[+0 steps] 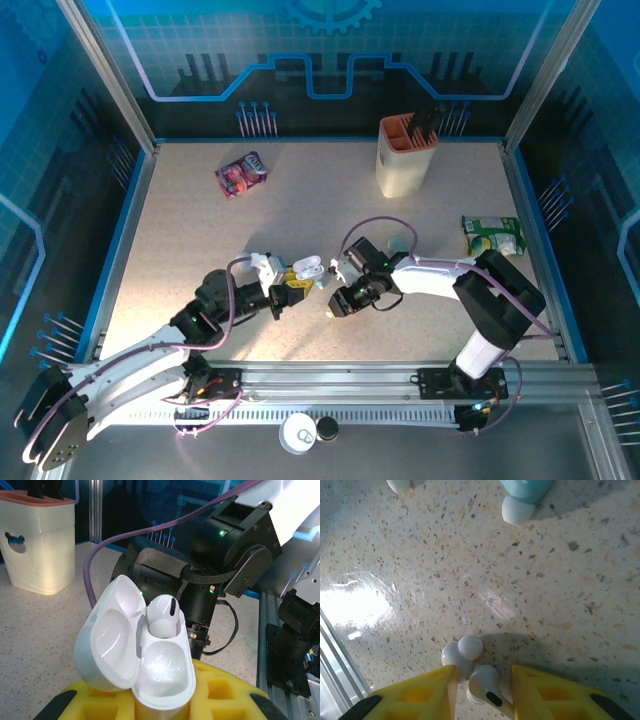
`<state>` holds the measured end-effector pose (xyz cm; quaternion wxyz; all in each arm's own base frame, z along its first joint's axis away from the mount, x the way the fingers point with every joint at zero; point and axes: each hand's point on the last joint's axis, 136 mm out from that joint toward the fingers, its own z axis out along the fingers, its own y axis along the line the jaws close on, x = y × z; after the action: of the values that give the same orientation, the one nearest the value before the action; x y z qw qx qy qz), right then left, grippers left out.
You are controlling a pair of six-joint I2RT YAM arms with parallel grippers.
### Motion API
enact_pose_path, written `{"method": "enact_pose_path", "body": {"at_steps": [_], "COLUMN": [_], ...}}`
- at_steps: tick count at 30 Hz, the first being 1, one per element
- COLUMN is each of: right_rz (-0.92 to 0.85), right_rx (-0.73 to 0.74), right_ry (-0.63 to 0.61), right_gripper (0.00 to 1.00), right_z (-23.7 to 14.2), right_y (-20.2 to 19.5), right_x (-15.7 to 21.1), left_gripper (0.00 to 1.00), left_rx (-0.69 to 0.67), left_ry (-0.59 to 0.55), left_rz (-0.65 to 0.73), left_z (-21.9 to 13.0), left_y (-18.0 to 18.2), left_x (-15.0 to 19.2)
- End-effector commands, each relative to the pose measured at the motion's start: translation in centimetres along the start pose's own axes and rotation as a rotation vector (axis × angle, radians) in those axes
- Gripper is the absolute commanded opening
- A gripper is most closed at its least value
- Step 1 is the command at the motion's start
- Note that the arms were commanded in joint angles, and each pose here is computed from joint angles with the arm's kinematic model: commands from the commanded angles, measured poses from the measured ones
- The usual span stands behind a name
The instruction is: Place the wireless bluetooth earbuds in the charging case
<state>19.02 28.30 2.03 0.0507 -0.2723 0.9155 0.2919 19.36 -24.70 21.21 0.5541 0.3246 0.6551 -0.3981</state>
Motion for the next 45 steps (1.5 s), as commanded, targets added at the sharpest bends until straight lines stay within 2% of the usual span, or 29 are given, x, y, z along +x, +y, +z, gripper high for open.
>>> {"method": "enact_pose_path", "body": {"at_steps": [1,4,6,11,15,19,24,29,35,40,43,45], "right_rz": [-0.039,-0.042,-0.049,-0.082,-0.135,-0.166,-0.189,-0.221,-0.234,-0.264,-0.286,-0.29], "right_rx": [-0.015,0.015,0.033,0.078,0.163,0.32,0.588,0.708,0.752,0.761,0.757,0.738], "right_ry": [0.05,0.057,0.06,0.022,-0.091,-0.2,-0.26,-0.21,-0.129,-0.106,-0.098,-0.096], "right_gripper": [0.32,0.23,0.2,0.19,0.2,0.19,0.18,0.19,0.19,0.19,0.23,0.31], "right_z": [0.4,0.5,0.5,-0.3,-1.9,-3.8,-5.7,-5.4,-3.6,-2.9,-2.5,-2.1], "right_y": [0.6,0.1,-0.1,-0.1,-0.5,-2.1,-5.6,-7.2,-8.4,-7.6,-6.7,-6.0], "right_x": [1.3,1.4,1.5,0.7,-1.2,-3.5,-6.2,-8.0,-7.8,-7.6,-7.4,-7.3], "left_gripper": [0.06,0.06,0.06,0.05,0.05,0.03,0.03,0.02,0.02,0.02,0.02,0.03], "left_rx": [-0.023,-0.024,-0.022,-0.028,-0.065,-0.098,-0.14,-0.154,-0.179,-0.192,-0.192,-0.189], "left_ry": [-0.007,-0.004,-0.003,-0.001,-0.015,-0.044,-0.053,-0.056,-0.069,-0.085,-0.08,-0.077], "left_rz": [0.018,0.02,0.021,0.015,0.006,0.017,0.025,0.027,0.041,0.054,0.056,0.056], "left_z": [-0.1,0.0,0.1,0.0,-0.3,-1.0,-1.9,-2.6,-3.3,-3.6,-3.6,-3.5], "left_y": [0.4,0.5,0.5,0.6,1.2,1.5,1.9,1.9,2.0,2.1,2.1,2.1], "left_x": [-0.1,0.0,0.0,0.3,0.2,-0.2,0.0,0.0,-0.2,-0.7,-0.6,-0.6]}}
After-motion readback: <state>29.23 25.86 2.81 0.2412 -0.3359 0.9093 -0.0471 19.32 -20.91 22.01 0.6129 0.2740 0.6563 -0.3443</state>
